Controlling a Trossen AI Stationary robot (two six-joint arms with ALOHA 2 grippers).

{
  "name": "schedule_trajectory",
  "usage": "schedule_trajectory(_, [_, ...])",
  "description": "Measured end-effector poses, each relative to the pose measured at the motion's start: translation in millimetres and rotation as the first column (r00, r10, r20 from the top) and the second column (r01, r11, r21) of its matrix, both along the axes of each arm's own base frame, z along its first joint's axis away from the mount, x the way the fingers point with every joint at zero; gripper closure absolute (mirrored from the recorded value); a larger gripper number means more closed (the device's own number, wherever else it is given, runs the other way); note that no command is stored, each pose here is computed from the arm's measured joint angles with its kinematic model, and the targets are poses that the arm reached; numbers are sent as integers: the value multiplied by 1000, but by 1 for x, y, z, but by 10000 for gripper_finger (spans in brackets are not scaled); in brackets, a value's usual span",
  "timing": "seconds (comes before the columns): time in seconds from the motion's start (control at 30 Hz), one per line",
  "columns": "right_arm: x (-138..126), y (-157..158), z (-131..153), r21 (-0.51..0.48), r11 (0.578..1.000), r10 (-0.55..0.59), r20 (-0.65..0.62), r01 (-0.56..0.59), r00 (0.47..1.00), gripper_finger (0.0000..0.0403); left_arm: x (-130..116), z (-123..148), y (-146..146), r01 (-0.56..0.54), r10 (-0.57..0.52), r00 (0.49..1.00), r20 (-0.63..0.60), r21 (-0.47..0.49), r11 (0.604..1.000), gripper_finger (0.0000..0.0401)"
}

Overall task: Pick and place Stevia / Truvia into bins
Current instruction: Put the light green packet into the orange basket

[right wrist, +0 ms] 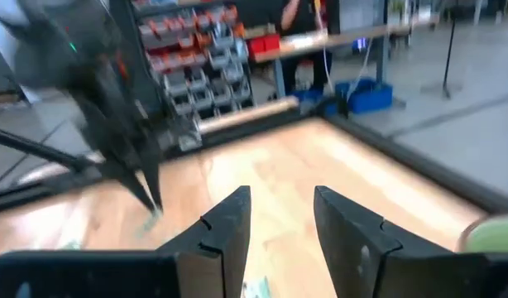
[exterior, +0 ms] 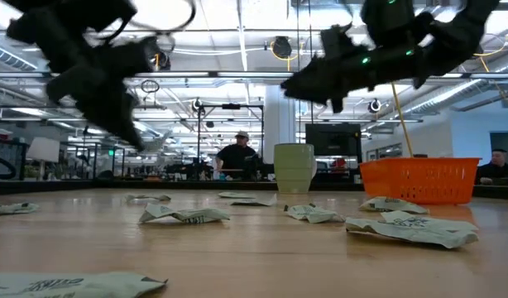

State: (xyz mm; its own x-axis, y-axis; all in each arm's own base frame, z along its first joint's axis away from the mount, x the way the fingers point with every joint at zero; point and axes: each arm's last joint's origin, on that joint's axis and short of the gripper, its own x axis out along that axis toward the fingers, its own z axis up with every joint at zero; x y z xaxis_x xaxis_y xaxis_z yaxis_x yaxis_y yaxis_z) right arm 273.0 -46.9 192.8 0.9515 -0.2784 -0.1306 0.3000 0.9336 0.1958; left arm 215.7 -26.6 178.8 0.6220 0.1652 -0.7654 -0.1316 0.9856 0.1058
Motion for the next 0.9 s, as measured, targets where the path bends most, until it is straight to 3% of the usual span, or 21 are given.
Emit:
schedule_trajectory(0.13, [28,3,-12,13,1000,23,-42,-22,999,275,16,29,7,-1,-4,996,86,65,998,395])
schedule_trajectory(0.27, [53,11,-22,46,998,47,-63,-45,997,275,22,40,18,-58,45,993,113,117,991,382])
schedule_trajectory(0.6, [85,23,-32,55,998,13,7,-14,1000,275,33,25,34,-102,93,994,51,220,970,395])
schedule_trajectory(0.9, [95,23,-45,108,994,18,16,-20,1000,275,50,20,35,-79,50,992,115,260,963,363])
